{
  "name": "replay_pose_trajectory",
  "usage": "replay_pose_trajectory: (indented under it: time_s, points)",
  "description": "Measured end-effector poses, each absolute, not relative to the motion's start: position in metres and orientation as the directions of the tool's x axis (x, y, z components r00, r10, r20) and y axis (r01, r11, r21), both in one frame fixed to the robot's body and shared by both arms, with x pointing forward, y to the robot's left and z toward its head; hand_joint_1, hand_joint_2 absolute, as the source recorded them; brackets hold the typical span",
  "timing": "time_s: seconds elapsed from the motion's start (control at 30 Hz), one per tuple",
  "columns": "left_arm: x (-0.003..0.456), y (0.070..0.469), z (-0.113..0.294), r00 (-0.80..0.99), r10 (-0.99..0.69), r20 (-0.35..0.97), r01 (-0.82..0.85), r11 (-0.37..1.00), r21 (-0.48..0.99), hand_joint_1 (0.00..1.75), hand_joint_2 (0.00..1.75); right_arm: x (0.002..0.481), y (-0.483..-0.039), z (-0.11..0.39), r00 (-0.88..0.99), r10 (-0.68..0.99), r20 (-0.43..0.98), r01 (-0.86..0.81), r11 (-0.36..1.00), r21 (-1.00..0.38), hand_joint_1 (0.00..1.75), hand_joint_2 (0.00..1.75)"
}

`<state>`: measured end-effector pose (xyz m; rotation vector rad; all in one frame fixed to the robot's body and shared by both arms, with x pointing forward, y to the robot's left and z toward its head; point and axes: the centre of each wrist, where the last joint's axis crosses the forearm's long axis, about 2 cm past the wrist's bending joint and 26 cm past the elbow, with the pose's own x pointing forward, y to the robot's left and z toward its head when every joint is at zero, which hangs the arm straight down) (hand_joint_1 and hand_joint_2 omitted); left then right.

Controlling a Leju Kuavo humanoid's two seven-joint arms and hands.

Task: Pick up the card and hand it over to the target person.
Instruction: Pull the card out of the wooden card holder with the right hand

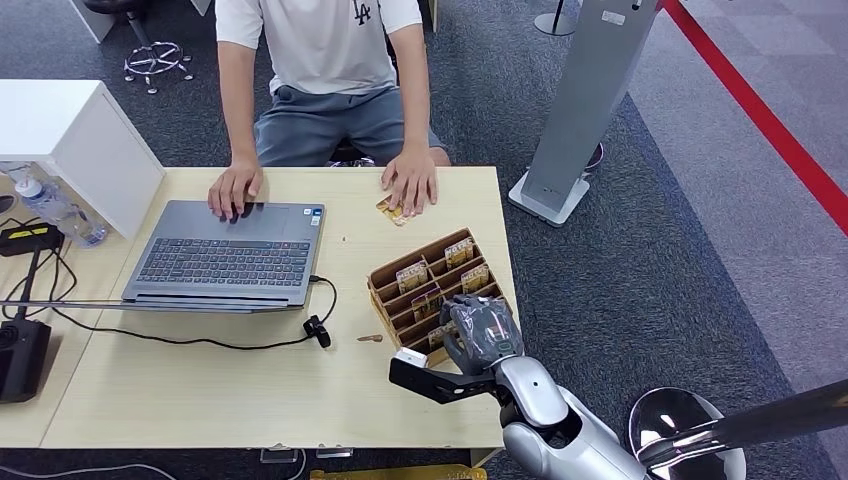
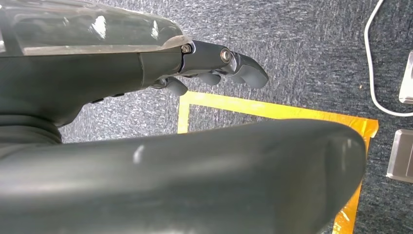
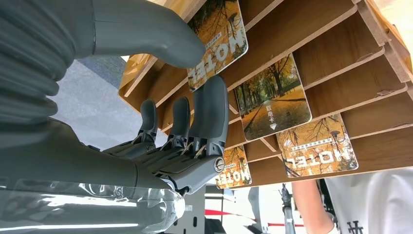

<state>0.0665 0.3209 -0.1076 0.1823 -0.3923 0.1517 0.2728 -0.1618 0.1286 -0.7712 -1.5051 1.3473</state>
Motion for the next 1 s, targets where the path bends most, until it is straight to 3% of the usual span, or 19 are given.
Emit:
replay_pose_trajectory:
  time_s: [0.47,0.77,0.9,1.0]
  points:
    - [0.0664,0.3218,-0.1075,0.915,0.108,0.39,-0.179,0.972,0.151,0.0,0.0,0.2713,-0.1626,0.1252,-0.357,0.903,0.238,-0.152,0.196,-0.969,0.93,1.75]
    - [0.0665,0.3225,-0.1075,0.913,0.104,0.394,-0.177,0.972,0.153,0.0,0.0,0.2703,-0.1628,0.1244,-0.353,0.903,0.246,-0.159,0.202,-0.966,1.05,1.75]
    - [0.0665,0.3231,-0.1074,0.914,0.098,0.393,-0.17,0.973,0.155,0.0,0.0,0.2702,-0.1631,0.1249,-0.352,0.902,0.248,-0.16,0.203,-0.966,1.2,1.75]
    - [0.0665,0.3232,-0.1074,0.914,0.098,0.393,-0.171,0.973,0.154,0.0,0.0,0.27,-0.1635,0.1252,-0.351,0.902,0.249,-0.159,0.205,-0.966,0.98,1.75]
